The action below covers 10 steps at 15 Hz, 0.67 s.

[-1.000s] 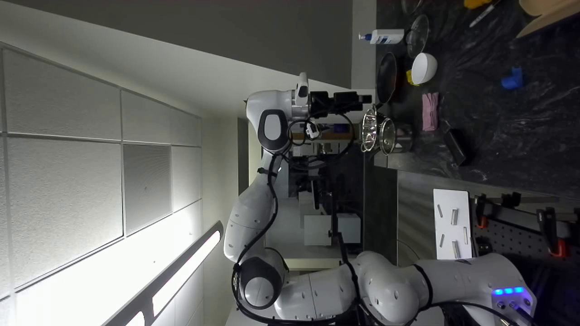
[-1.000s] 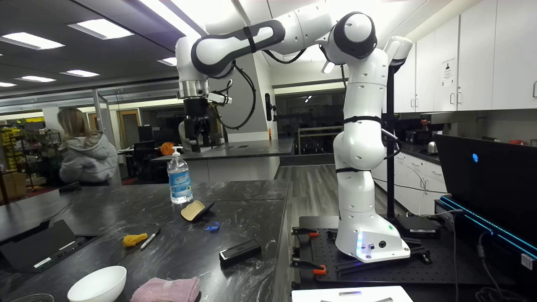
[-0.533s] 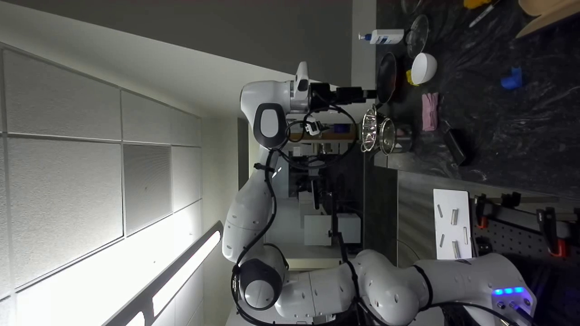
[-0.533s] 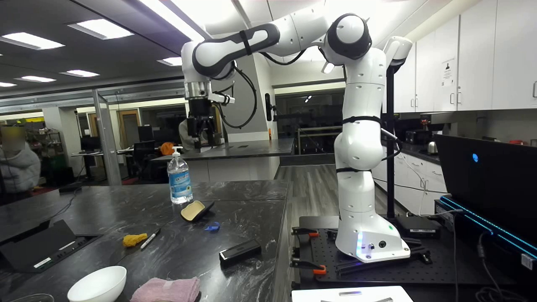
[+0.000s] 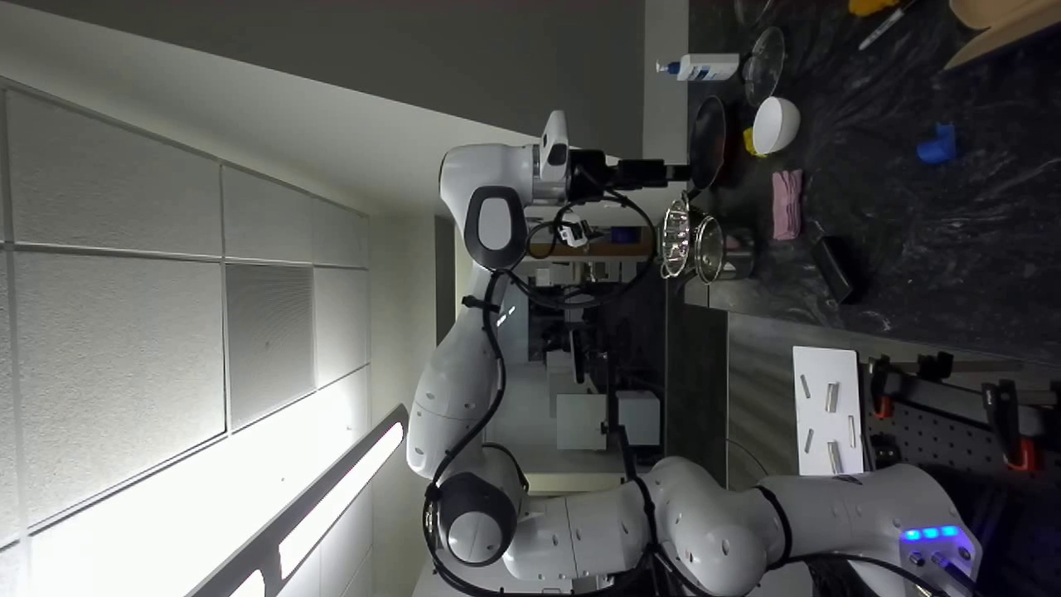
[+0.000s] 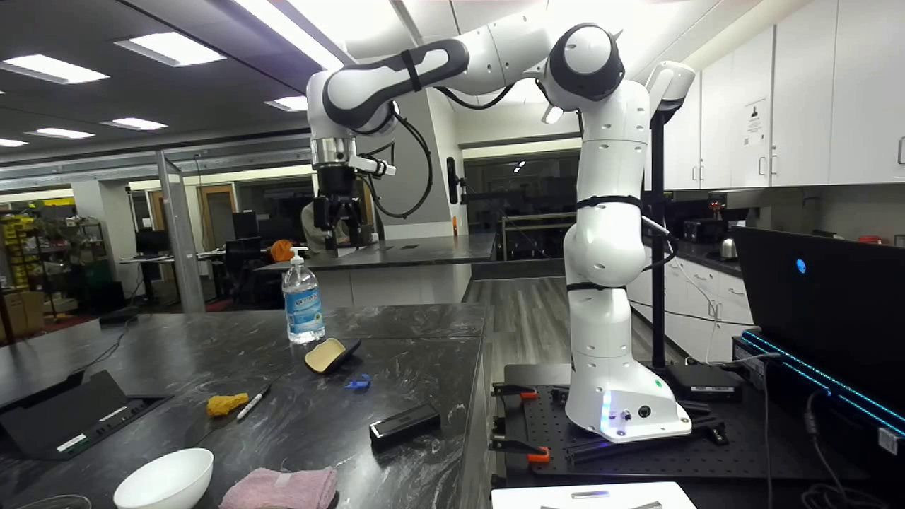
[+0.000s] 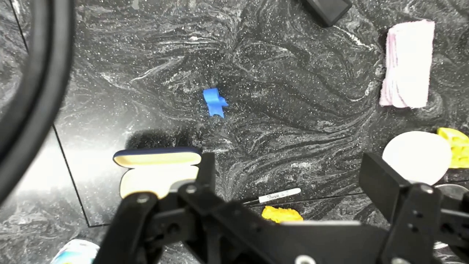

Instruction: Move the black eraser forwards.

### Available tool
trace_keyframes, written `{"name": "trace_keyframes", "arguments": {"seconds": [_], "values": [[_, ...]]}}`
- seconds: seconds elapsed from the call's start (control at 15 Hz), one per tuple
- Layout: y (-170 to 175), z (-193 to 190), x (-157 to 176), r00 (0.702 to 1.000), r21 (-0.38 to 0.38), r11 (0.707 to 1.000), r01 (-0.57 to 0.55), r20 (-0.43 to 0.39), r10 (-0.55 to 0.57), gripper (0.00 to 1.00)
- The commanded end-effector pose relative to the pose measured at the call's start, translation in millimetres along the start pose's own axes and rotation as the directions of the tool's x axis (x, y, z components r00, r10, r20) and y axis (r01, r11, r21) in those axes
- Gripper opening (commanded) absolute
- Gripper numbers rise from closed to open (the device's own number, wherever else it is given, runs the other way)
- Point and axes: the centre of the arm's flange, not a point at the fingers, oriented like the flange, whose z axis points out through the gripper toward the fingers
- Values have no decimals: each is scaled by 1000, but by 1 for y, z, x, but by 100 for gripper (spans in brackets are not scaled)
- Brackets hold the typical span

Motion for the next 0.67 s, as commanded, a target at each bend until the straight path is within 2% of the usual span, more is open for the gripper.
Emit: {"name": "trace_keyframes", "arguments": {"seconds": [0.0,0.6], "values": [[-2,-6,0,1000,28,1000,-3,24,2,100],[-3,1,-1,1000,11,1000,0,8,0,100]]}}
